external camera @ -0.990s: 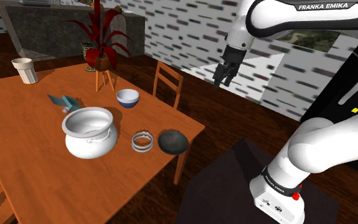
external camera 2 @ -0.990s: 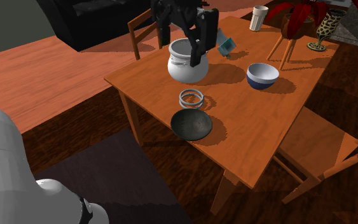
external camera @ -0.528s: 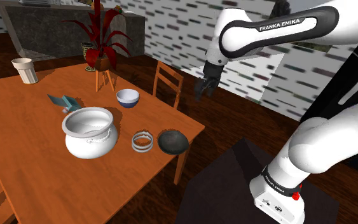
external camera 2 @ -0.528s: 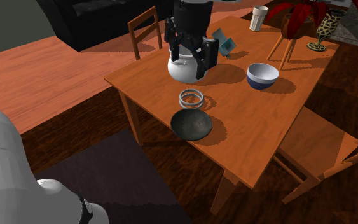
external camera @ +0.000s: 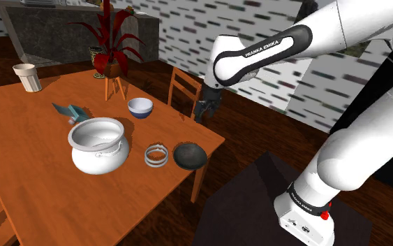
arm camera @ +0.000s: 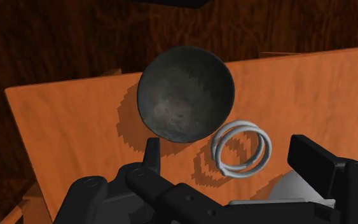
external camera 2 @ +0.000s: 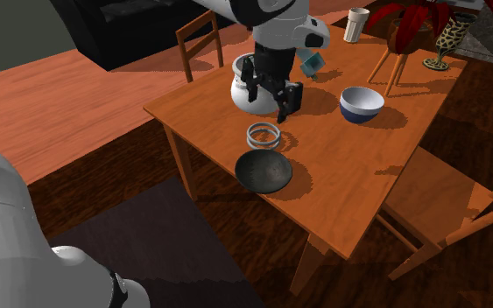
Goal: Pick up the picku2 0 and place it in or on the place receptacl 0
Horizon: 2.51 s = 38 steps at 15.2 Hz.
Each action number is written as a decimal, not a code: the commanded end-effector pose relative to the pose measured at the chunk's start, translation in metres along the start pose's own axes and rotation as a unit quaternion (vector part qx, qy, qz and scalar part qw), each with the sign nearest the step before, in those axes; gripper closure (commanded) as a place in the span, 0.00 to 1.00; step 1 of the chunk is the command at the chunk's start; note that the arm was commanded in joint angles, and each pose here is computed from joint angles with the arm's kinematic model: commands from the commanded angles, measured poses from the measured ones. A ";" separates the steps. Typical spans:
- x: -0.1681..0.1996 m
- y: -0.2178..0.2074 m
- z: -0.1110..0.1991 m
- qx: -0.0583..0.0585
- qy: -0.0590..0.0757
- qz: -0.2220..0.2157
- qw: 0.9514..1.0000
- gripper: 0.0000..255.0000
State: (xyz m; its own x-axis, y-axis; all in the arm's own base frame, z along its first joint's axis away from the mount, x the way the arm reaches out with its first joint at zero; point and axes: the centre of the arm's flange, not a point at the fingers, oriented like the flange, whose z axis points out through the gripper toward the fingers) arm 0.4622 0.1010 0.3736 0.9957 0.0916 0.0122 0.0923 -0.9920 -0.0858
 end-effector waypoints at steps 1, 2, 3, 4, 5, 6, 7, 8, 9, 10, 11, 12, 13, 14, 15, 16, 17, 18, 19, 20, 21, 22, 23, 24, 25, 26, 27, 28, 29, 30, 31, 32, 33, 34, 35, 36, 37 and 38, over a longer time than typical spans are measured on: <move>0.013 -0.006 0.023 0.000 0.000 -0.001 1.000 0.00; 0.021 -0.009 0.034 0.001 -0.001 -0.002 1.000 0.00; 0.028 -0.011 0.044 0.001 -0.001 -0.003 1.000 0.00; 0.035 -0.014 0.055 0.001 -0.002 -0.003 1.000 0.00; 0.042 -0.017 0.066 0.001 -0.002 -0.004 1.000 0.00; 0.049 -0.020 0.076 0.001 -0.002 -0.005 1.000 0.00; 0.056 -0.023 0.087 0.001 -0.003 -0.005 1.000 0.00; 0.064 -0.026 0.098 0.001 -0.003 -0.006 1.000 0.00; 0.071 -0.029 0.109 0.002 -0.003 -0.007 1.000 0.00; 0.078 -0.032 0.120 0.002 -0.004 -0.007 1.000 0.00; 0.085 -0.036 0.130 0.002 -0.004 -0.008 1.000 0.00; 0.092 -0.039 0.141 0.002 -0.005 -0.009 1.000 0.00; 0.099 -0.042 0.152 0.002 -0.005 -0.009 1.000 0.00; 0.106 -0.045 0.163 0.002 -0.005 -0.010 1.000 0.00; 0.113 -0.048 0.173 0.002 -0.006 -0.011 1.000 0.00; 0.120 -0.051 0.184 0.002 -0.006 -0.011 1.000 0.00; 0.127 -0.054 0.195 0.003 -0.007 -0.012 1.000 0.00; 0.134 -0.057 0.206 0.003 -0.007 -0.013 1.000 0.00; 0.141 -0.060 0.217 0.003 -0.007 -0.013 1.000 0.00; 0.146 -0.063 0.225 0.003 -0.008 -0.014 1.000 0.00; 0.146 -0.063 0.230 0.003 -0.008 -0.014 1.000 0.00; 0.146 -0.063 0.235 0.003 -0.008 -0.014 1.000 0.00; 0.146 -0.063 0.240 0.003 -0.008 -0.014 1.000 0.00; 0.146 -0.063 0.246 0.003 -0.008 -0.014 1.000 0.00; 0.146 -0.063 0.251 0.003 -0.008 -0.014 1.000 0.00; 0.146 -0.063 0.256 0.003 -0.008 -0.014 1.000 0.00; 0.146 -0.063 0.261 0.003 -0.008 -0.014 1.000 0.00; 0.146 -0.063 0.265 0.003 -0.008 -0.014 1.000 0.00; 0.146 -0.063 0.265 0.003 -0.008 -0.014 1.000 0.00; 0.146 -0.063 0.265 0.003 -0.008 -0.014 1.000 0.00; 0.146 -0.063 0.265 0.003 -0.008 -0.014 1.000 0.00; 0.146 -0.063 0.265 0.003 -0.008 -0.014 1.000 0.00; 0.146 -0.063 0.265 0.003 -0.008 -0.014 1.000 0.00; 0.146 -0.063 0.265 0.003 -0.008 -0.014 1.000 0.00; 0.146 -0.063 0.265 0.003 -0.008 -0.014 1.000 0.00; 0.146 -0.063 0.265 0.003 -0.008 -0.014 1.000 1.00; 0.146 -0.063 0.265 0.003 -0.008 -0.014 1.000 1.00; 0.146 -0.063 0.265 0.003 -0.008 -0.014 1.000 1.00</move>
State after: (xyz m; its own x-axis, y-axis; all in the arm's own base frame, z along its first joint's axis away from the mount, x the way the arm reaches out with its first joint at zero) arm 0.6026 0.1997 0.1173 0.9928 0.1201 -0.0006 0.1195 -0.9886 -0.0916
